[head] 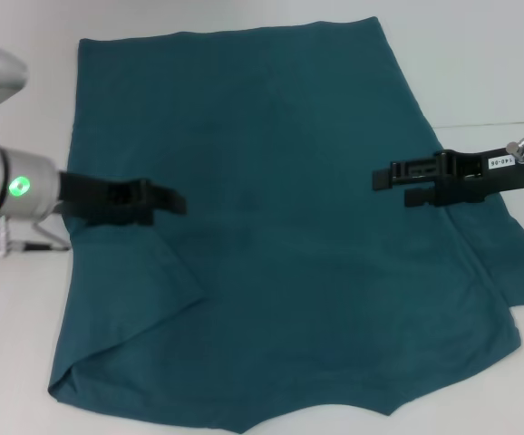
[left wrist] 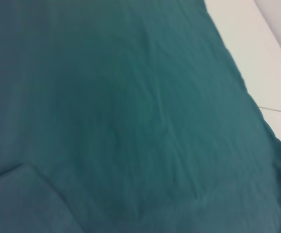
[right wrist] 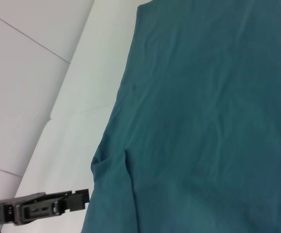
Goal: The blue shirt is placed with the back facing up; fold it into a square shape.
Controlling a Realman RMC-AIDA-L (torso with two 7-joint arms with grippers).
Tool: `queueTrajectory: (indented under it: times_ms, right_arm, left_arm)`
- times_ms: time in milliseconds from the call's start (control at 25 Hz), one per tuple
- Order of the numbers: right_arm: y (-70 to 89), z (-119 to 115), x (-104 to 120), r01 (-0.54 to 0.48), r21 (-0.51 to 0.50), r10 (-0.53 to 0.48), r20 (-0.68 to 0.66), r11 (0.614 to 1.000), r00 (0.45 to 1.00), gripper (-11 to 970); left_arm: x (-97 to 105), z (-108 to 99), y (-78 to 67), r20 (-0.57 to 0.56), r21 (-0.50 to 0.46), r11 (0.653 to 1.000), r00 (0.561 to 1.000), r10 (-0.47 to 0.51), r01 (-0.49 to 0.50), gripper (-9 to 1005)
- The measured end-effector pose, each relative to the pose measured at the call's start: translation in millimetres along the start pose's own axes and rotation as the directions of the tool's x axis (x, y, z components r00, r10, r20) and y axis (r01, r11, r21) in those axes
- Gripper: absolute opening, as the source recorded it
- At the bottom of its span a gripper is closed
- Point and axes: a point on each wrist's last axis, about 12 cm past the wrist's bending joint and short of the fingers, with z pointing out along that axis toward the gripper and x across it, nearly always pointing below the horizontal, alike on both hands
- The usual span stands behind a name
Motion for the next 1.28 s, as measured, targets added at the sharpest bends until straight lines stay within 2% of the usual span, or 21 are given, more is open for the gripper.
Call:
queueTrajectory:
  times_ms: [80,160,240,320,440,520,600,720,920,1080,1280]
  right_arm:
    - [-0.7,0.3,0.4,0.003,0.000,-0.003,0.004,1.000,1.000,914]
    - [-1.5,0.3,0.4,0.006,0.003,-0.006,0.009,1.000,1.000,913]
    - [-2.0,0.0,0.4,0.010,0.004,-0.010,0.012,1.000,1.000,911]
    - [-2.1,-0.2,0.2,0.019,0.005,-0.019,0.014,1.000,1.000,910]
    - [-2.3,-0.4,-0.1,0.024,0.007,-0.024,0.017,1.000,1.000,907]
    - [-3.7,-0.5,-0.3,0.022,0.015,-0.022,0.023,1.000,0.999,906]
    - [-5.3,-0.7,0.2,0.019,0.023,-0.020,0.026,1.000,0.999,904]
    - [-8.4,-4.1,0.3,0.013,0.034,-0.014,0.032,0.999,0.999,902]
    - [-17.1,-17.9,2.6,0.023,0.071,-0.026,0.040,0.997,0.999,898]
    - [-30.9,-43.7,6.3,0.016,0.118,-0.025,0.080,0.993,0.996,895]
    - [-48.8,-76.8,18.1,-0.070,0.126,0.051,0.149,0.990,0.988,891]
  left_arm:
    - [11.8,-9.2,11.2,0.008,0.021,1.000,1.000,-0.002,0.002,540]
    - [26.1,-18.4,22.1,0.021,0.062,0.998,1.000,0.014,-0.015,563]
    - [44.4,-28.0,29.1,0.041,0.147,0.985,0.995,0.088,-0.093,586]
    - [64.8,-36.5,31.3,0.085,0.241,0.949,0.978,0.189,-0.204,599]
    - [96.4,-42.5,31.0,0.180,0.325,0.869,0.927,0.329,-0.372,600]
    - [116.9,-40.3,29.6,0.234,0.348,0.827,0.895,0.380,-0.443,601]
    - [126.9,-38.0,28.4,0.265,0.357,0.810,0.882,0.390,-0.466,602]
    - [132.2,-34.0,28.4,0.271,0.375,0.810,0.889,0.369,-0.451,604]
    - [130.2,-32.2,33.7,0.282,0.355,0.845,0.907,0.311,-0.400,606]
    - [127.6,-31.3,38.3,0.297,0.326,0.872,0.915,0.272,-0.365,600]
    - [128.2,-25.7,39.5,0.299,0.319,0.885,0.922,0.247,-0.341,600]
